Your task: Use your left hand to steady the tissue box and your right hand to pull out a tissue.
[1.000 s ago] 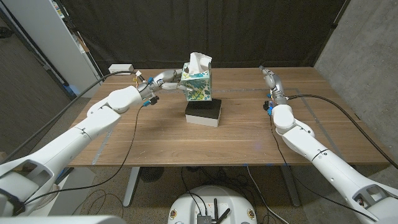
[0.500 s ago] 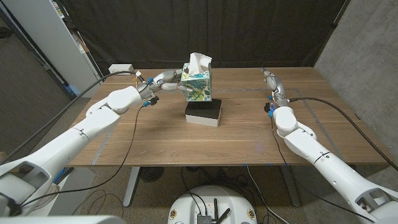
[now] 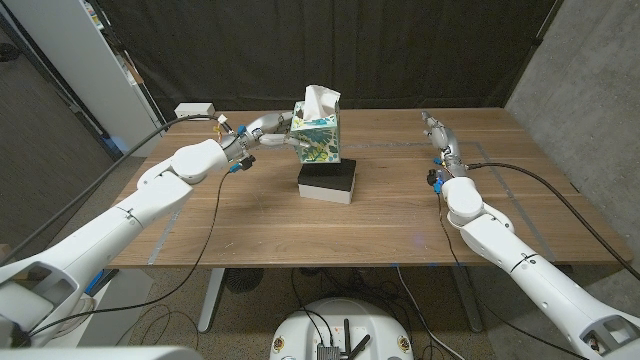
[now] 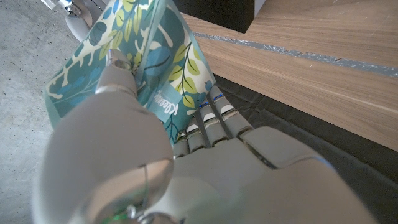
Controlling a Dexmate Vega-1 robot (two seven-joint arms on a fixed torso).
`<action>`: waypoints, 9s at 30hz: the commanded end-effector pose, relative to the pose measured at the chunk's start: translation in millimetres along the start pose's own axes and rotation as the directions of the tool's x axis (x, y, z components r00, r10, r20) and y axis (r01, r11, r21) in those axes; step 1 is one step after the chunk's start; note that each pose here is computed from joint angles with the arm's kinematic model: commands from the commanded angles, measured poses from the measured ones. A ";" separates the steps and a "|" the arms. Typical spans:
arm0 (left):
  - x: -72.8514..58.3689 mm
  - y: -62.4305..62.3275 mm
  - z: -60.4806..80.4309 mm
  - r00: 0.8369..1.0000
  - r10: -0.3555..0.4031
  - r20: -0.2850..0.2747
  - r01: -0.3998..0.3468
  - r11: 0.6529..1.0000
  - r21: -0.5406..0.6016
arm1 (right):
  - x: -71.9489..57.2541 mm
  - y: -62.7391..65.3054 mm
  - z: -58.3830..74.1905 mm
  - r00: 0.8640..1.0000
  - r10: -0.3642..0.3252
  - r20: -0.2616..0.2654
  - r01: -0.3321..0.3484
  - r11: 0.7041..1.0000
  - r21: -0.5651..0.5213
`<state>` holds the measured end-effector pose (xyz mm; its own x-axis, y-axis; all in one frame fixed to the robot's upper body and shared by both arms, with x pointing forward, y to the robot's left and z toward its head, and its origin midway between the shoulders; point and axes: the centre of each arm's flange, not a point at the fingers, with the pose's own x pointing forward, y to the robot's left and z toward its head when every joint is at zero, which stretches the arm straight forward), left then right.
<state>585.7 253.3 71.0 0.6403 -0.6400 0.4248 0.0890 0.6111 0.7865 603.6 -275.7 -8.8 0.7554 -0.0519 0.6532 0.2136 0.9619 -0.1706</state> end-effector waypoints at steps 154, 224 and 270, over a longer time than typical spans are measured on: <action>14.8 -14.4 6.4 0.999 -0.040 0.020 0.041 0.999 -0.004 | -76.9 -32.2 147.6 0.997 0.072 0.021 -0.075 0.976 0.204; 32.7 -1.4 -10.3 0.998 -0.053 0.037 0.054 0.998 -0.015 | -79.9 8.8 179.6 0.927 -0.058 0.370 0.343 0.525 -0.779; 29.6 -5.1 -2.6 0.998 -0.050 0.030 0.050 0.999 0.002 | -93.5 38.3 184.2 0.892 0.028 0.452 0.390 0.458 -0.799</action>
<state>607.3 232.9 79.2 0.6105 -0.6846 0.3984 0.1217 0.5781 0.8069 429.2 -195.7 62.0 0.4179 0.0552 0.9068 0.8840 0.2054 -0.4199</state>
